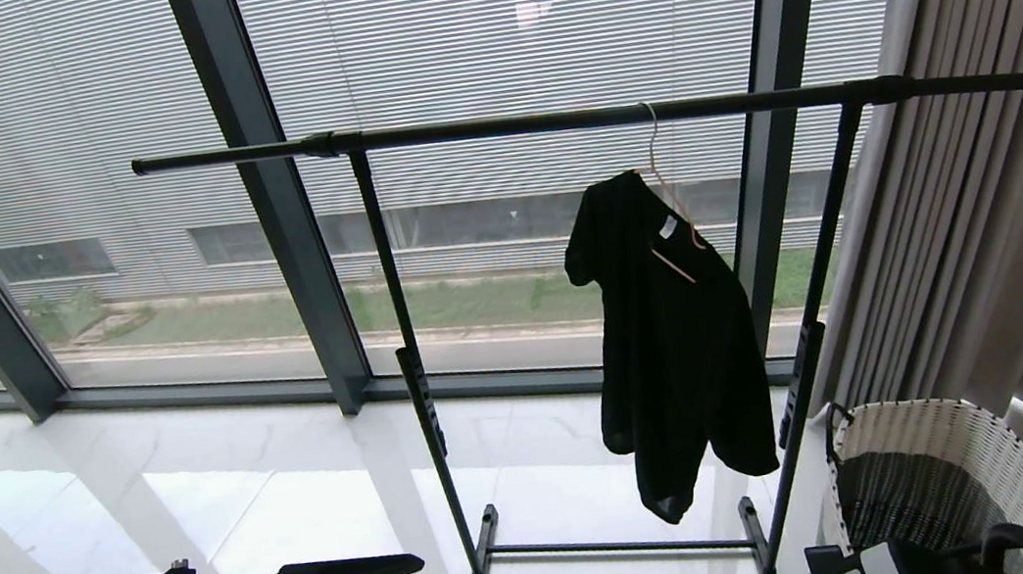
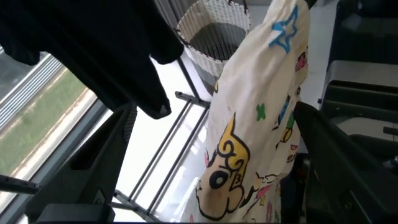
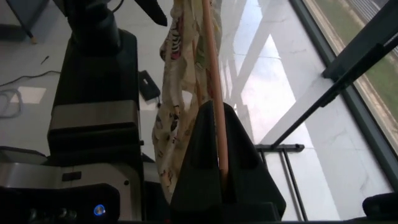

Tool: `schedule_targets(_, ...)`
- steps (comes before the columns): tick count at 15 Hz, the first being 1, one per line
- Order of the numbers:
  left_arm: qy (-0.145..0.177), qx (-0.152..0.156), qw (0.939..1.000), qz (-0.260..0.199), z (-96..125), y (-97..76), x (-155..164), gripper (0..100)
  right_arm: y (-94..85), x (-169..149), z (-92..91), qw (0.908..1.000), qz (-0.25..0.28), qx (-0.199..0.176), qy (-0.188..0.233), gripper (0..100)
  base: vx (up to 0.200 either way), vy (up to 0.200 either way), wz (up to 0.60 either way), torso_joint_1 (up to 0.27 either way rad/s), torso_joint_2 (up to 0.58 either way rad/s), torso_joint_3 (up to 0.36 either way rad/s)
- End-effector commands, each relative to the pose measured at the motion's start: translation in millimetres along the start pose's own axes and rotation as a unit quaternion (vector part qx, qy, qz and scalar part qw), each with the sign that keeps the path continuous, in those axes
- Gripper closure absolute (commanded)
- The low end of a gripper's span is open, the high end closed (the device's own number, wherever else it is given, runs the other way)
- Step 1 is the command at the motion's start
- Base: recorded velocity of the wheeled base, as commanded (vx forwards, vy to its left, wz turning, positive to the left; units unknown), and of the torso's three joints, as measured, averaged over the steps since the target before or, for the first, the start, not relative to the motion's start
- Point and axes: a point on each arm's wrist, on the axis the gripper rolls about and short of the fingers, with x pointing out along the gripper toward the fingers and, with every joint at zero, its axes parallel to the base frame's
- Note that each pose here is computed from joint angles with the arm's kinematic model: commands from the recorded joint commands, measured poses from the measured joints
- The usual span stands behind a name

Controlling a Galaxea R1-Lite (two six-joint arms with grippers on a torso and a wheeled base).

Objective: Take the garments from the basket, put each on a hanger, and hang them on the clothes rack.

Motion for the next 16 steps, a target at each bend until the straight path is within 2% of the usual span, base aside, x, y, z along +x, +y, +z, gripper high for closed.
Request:
schedule_targets(1, 0.012, -0.004, 0.9999, -0.008, -6, -3.0, 2, 0, 3.8, 2, 0.4, 1.0000, 0.009, -0.002, 0.000, 100, 0.000, 0.000, 0.00, 0.000, 0.00, 0.000)
schedule_targets(4, 0.026, -0.011, 0.9995, -0.015, -11, -3.0, 6, 0, 8.6, 4, 1.6, 0.9998, 0.019, -0.006, -0.001, 100, 0.000, 0.000, 0.00, 0.000, 0.00, 0.000)
schedule_targets(5, 0.030, -0.012, 0.9994, -0.016, -12, -2.4, 8, 100, 8.9, 4, 1.4, 0.9998, 0.020, -0.006, 0.000, 100, 0.000, 0.000, 0.00, 0.000, 0.00, 0.000)
schedule_targets(11, 0.038, -0.008, 0.9991, -0.019, -14, -2.1, 10, 100, 9.5, 4, -0.1, 0.9999, 0.009, -0.009, 0.005, 100, 0.000, 0.000, 0.00, 0.000, 0.00, 0.000)
schedule_targets(12, 0.038, -0.007, 0.9991, -0.019, -14, -2.1, 10, 100, 9.4, 4, -0.1, 0.9998, 0.007, -0.016, 0.005, 0, 0.000, 0.000, 0.00, 0.000, 0.00, 0.000)
schedule_targets(16, 0.051, -0.013, 0.9985, -0.012, -19, -2.7, 11, 100, 6.9, 4, -0.6, 0.9993, -0.031, -0.017, 0.012, 0, 0.000, 0.000, 0.00, 0.000, 0.00, 0.000)
